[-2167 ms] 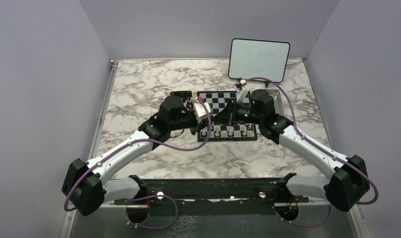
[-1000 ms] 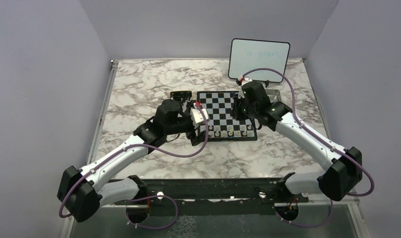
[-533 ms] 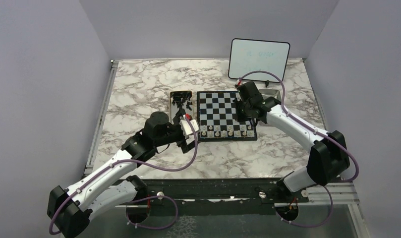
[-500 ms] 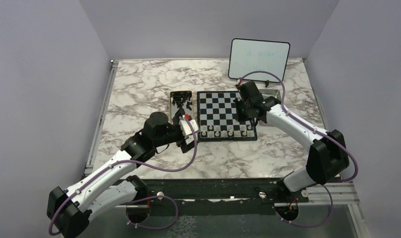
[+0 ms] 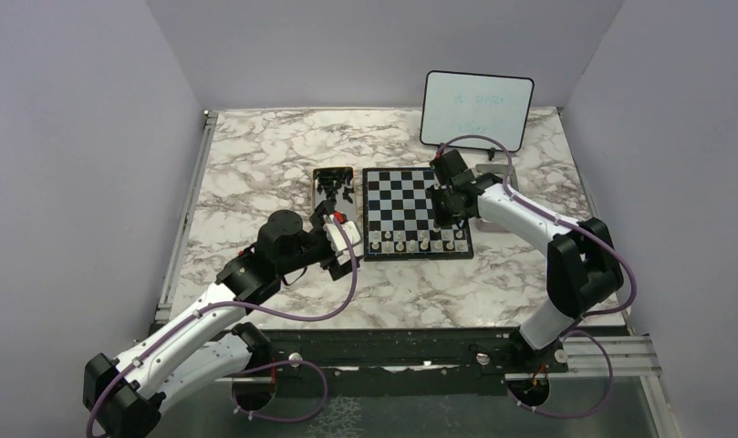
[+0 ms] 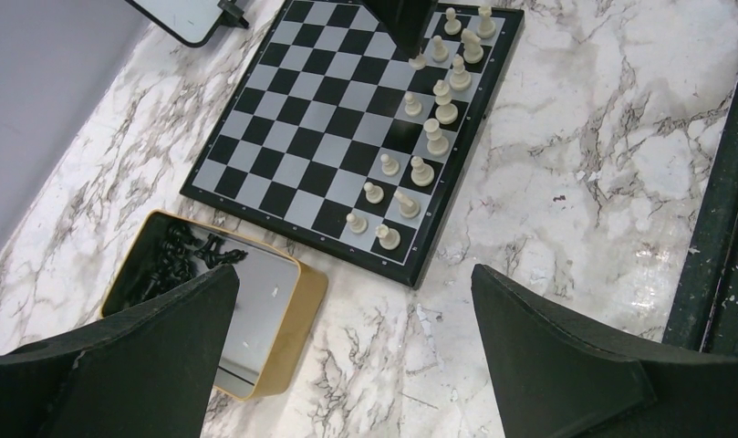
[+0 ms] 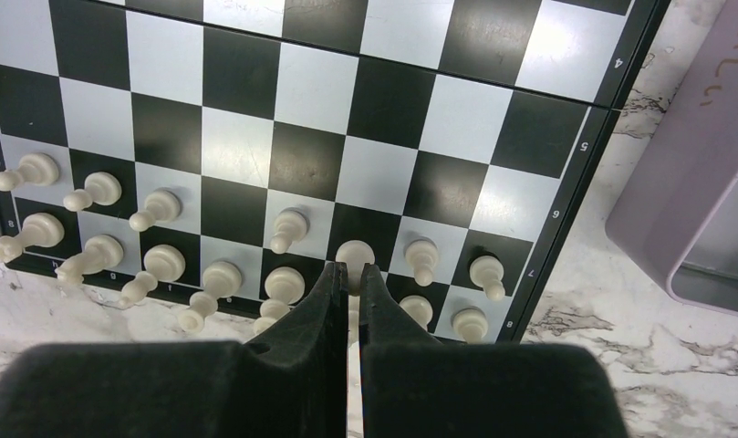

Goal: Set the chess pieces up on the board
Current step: Place the chess piece on the chessboard.

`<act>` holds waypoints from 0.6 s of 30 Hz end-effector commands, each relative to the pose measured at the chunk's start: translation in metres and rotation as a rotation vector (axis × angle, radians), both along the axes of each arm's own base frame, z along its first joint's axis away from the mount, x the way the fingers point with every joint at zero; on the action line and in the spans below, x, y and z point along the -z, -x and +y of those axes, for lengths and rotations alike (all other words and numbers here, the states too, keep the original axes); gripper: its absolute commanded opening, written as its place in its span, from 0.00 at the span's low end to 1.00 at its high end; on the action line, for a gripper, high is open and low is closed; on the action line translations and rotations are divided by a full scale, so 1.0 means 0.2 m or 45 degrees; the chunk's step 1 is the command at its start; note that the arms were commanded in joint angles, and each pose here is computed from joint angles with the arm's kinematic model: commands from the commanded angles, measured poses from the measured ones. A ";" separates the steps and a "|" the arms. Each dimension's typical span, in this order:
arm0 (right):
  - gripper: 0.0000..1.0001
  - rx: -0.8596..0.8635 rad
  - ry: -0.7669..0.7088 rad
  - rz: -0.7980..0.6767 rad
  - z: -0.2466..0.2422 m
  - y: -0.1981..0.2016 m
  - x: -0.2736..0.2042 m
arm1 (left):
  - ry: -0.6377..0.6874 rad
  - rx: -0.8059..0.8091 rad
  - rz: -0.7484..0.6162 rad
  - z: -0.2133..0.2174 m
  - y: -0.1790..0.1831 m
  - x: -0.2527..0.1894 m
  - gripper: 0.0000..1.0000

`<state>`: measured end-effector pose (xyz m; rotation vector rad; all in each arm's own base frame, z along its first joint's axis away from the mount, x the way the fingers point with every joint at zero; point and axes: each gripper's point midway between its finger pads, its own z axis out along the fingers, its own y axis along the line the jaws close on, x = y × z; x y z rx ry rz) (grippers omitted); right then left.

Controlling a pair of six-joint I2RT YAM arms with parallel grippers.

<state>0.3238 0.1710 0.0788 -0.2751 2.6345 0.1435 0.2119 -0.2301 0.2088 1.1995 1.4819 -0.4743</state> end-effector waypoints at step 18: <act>0.08 -0.018 0.014 0.093 0.02 0.00 0.08 | 0.008 -0.002 -0.036 0.00 -0.01 -0.01 0.99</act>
